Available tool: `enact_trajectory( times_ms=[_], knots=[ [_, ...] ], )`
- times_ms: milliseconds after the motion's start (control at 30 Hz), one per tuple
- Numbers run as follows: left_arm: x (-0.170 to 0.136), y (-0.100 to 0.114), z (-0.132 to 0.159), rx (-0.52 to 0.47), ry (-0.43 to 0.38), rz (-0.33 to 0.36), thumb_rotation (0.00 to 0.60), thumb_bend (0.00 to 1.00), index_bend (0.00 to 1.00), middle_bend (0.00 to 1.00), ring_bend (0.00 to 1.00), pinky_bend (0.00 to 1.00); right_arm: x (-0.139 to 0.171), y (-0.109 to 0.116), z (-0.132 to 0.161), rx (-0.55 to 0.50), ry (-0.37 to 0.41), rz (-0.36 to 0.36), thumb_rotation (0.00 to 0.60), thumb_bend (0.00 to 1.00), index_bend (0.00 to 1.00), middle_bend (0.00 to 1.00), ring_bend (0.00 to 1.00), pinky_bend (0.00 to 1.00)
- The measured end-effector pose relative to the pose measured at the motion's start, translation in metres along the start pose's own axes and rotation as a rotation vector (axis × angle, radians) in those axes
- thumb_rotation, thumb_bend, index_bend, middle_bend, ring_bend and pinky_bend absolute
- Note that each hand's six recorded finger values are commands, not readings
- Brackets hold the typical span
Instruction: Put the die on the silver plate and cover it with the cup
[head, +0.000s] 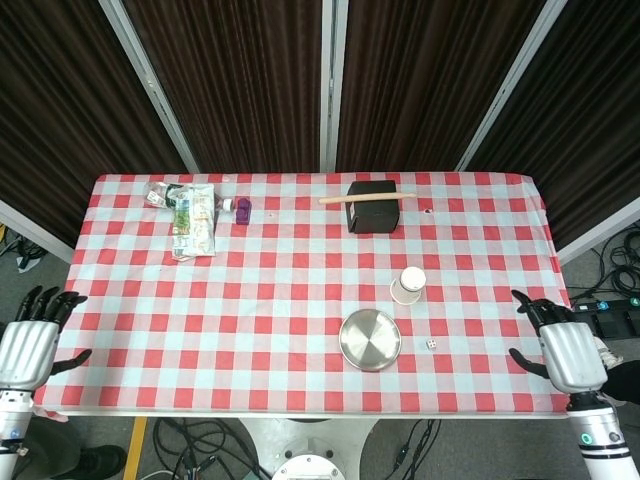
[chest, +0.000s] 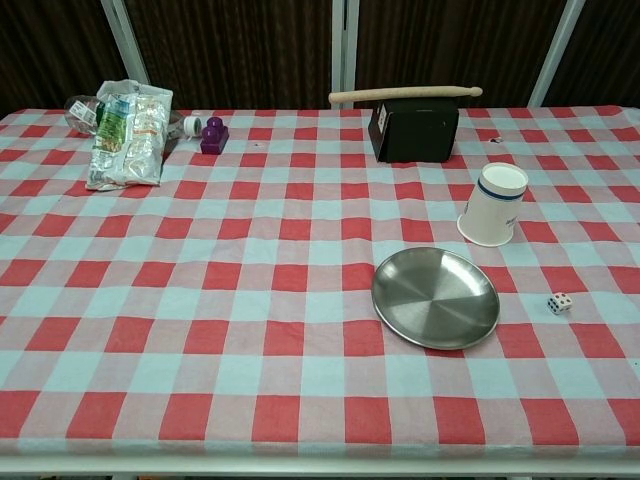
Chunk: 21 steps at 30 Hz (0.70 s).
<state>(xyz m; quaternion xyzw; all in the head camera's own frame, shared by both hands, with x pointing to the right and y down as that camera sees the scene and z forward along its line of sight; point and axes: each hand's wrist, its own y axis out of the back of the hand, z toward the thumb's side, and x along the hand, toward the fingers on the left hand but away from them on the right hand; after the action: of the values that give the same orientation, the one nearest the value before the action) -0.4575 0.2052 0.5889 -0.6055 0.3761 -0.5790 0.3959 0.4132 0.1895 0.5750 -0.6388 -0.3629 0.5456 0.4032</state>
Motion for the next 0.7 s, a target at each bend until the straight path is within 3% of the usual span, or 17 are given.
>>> enact_trajectory(
  times_ms=[167,300,467,700],
  knots=[
    [-0.001,0.000,-0.002,-0.001,0.002,-0.001,0.600,0.00,0.21,0.19,0.11,0.08,-0.020,-0.022,0.021,0.027,0.078,0.095,0.600,0.11,0.28,0.76,0.75,0.81],
    [-0.002,-0.002,-0.002,0.000,0.003,-0.007,0.600,0.00,0.21,0.19,0.11,0.08,-0.036,-0.045,0.037,0.045,0.137,0.196,0.600,0.14,0.37,0.88,0.87,0.95],
    [-0.002,-0.004,-0.003,0.001,0.004,-0.018,0.600,0.00,0.21,0.19,0.11,0.08,-0.056,-0.082,0.053,0.078,0.197,0.328,0.600,0.16,0.43,0.91,0.90,0.98],
    [-0.001,-0.003,-0.003,0.002,0.003,-0.021,0.600,0.00,0.21,0.19,0.11,0.08,-0.071,-0.121,0.063,0.132,0.242,0.423,0.600,0.19,0.43,0.91,0.90,0.98]
  ],
)
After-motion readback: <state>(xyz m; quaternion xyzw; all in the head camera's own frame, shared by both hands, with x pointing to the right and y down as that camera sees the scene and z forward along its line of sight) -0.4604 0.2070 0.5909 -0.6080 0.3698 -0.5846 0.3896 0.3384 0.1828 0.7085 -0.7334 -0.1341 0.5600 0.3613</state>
